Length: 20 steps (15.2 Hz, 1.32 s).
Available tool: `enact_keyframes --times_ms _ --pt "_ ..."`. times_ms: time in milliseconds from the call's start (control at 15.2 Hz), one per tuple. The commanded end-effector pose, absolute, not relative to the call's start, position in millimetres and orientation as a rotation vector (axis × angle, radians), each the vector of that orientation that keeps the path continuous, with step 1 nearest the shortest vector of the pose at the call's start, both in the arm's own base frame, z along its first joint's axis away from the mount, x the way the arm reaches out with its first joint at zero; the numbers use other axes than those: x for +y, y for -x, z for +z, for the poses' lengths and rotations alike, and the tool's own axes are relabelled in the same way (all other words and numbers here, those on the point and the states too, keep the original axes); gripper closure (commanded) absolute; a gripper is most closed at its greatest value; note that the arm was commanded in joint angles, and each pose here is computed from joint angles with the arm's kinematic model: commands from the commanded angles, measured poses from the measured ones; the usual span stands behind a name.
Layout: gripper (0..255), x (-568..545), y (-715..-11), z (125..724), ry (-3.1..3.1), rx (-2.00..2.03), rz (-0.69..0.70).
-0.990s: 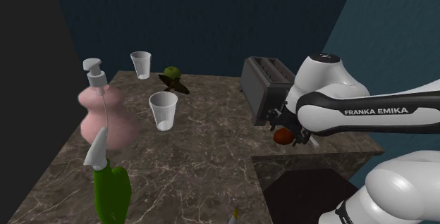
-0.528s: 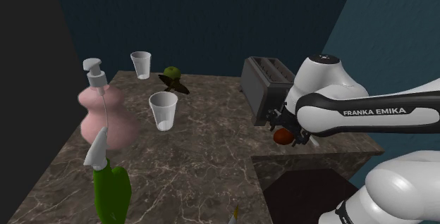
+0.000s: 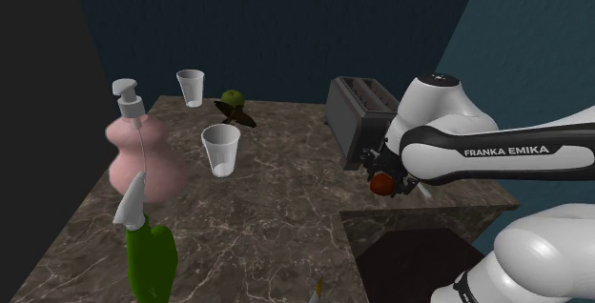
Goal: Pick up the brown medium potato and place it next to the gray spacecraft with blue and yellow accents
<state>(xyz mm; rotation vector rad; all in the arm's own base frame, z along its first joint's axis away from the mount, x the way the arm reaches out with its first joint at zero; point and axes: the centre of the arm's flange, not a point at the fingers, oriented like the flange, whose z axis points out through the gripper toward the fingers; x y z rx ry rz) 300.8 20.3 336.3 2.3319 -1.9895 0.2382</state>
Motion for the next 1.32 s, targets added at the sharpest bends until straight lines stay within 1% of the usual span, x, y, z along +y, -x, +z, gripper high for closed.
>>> enact_keyframes --times_ms 0,1254 --pt "255 20 -301 336 -2.332 -1.989 0.237" --pt "255 20 -301 431 -2.332 -1.989 0.238"
